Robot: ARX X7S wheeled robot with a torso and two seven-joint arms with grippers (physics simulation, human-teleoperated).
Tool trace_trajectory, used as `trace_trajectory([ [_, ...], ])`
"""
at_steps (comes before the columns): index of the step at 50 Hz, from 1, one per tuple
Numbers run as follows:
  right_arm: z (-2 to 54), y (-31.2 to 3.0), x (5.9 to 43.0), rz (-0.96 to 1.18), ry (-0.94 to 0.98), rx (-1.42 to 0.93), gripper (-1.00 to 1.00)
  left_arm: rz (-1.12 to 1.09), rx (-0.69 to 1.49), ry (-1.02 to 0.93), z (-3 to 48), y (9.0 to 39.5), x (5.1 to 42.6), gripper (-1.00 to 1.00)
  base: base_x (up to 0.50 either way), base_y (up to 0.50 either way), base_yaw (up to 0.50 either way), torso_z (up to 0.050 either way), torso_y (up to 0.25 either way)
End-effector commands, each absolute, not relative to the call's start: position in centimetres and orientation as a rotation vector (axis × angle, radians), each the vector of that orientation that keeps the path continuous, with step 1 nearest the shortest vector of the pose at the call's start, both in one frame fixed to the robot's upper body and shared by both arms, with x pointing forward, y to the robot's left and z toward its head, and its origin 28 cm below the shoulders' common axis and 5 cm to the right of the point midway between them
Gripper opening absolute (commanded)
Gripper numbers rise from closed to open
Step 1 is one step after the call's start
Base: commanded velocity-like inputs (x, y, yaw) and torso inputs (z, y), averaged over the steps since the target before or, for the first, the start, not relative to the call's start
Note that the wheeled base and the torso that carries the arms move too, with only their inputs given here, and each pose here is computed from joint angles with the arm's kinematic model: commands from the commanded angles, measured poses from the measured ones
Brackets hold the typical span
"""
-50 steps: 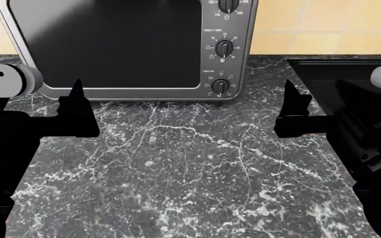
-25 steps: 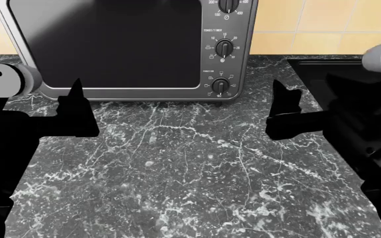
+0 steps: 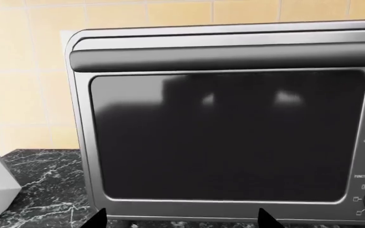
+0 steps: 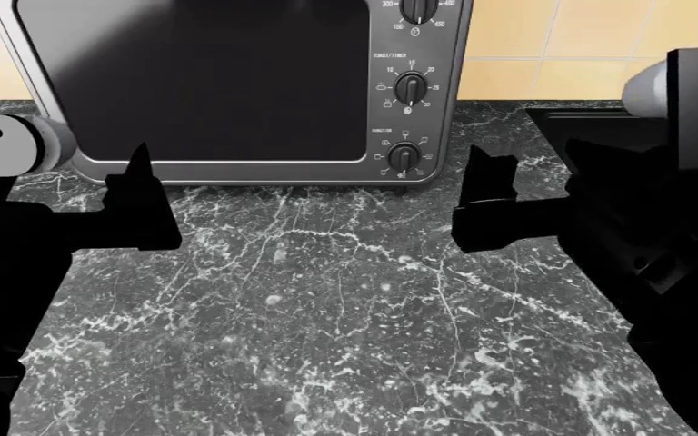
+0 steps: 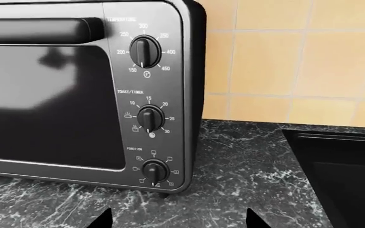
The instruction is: Turn on the toaster oven by setting the timer.
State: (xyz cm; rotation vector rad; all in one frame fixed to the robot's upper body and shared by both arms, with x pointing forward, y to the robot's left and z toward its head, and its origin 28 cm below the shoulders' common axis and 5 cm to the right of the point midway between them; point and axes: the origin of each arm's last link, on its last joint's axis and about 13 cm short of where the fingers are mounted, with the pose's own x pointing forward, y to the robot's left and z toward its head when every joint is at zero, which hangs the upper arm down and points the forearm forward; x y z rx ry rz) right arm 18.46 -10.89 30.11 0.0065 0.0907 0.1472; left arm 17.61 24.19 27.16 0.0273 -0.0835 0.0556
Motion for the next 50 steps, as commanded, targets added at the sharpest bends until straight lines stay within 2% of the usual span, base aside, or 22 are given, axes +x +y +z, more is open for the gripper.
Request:
trace_trajectory([
  [1, 30.3, -9.6, 18.6, 0.177, 0.065, 0.024, 1.0, 0.054, 0.024, -0.08, 27.1, 24.2, 17.5, 1.0, 0.0, 0.0, 0.0, 0.0, 0.0],
  [30, 30.3, -8.5, 21.0, 0.195, 0.076, 0.099, 1.0, 0.056, 0.025, -0.078, 27.0, 24.2, 17.5, 1.0, 0.0, 0.0, 0.0, 0.0, 0.0],
  [50, 30.3, -8.5, 21.2, 0.197, 0.1, 0.105, 1.0, 0.057, 0.022, -0.076, 27.0, 24.2, 17.7, 1.0, 0.0, 0.0, 0.0, 0.0, 0.0],
])
